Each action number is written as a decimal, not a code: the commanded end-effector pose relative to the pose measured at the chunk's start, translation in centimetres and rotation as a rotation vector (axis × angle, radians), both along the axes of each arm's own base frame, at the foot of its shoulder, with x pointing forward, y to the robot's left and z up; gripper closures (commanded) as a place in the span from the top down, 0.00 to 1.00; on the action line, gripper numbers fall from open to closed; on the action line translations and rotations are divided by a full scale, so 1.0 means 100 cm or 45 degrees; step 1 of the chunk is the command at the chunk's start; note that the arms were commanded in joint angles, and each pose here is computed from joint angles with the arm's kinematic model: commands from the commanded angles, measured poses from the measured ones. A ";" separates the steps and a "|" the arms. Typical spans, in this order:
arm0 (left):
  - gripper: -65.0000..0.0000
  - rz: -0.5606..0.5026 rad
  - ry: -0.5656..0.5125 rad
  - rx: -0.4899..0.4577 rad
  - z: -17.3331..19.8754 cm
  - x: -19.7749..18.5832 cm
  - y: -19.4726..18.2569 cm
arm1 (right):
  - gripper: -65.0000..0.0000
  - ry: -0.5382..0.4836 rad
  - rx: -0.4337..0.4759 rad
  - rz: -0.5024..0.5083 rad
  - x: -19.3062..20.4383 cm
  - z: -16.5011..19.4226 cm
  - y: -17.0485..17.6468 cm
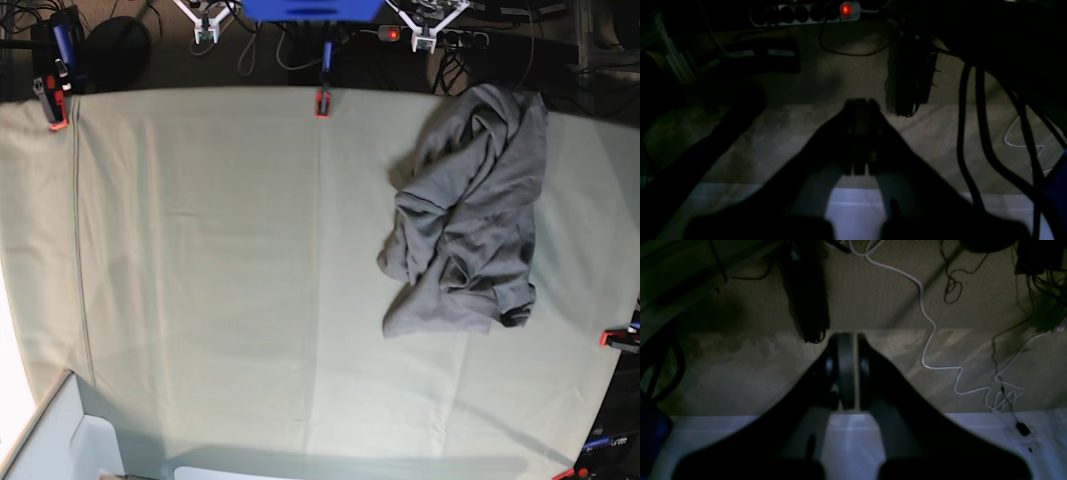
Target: Layout the t-shirt on the table in an organized manner, then fold the t-shirt properly
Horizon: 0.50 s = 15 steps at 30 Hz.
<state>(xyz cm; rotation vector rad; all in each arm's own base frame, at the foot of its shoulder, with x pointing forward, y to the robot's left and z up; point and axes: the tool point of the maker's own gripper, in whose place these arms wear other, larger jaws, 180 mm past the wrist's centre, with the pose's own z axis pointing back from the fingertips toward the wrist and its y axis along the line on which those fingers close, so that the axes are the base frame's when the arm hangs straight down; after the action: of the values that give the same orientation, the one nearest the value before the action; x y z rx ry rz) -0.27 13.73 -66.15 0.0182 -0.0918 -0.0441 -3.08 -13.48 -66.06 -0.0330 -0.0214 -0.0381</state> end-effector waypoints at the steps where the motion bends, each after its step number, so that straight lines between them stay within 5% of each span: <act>1: 0.00 -0.004 0.015 0.002 0.000 -0.008 0.001 | 0.00 0.008 0.021 0.003 -0.004 0.000 0.001; 15: 0.00 -0.008 0.017 0.002 0.000 -0.009 0.001 | 0.00 0.004 0.001 0.006 -0.003 0.001 -0.009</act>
<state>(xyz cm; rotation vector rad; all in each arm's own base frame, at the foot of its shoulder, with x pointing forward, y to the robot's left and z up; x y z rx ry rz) -0.96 13.70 -66.14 0.0170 -0.0810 -0.0472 -2.97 -14.16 -66.04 -0.0412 -0.0243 -0.0358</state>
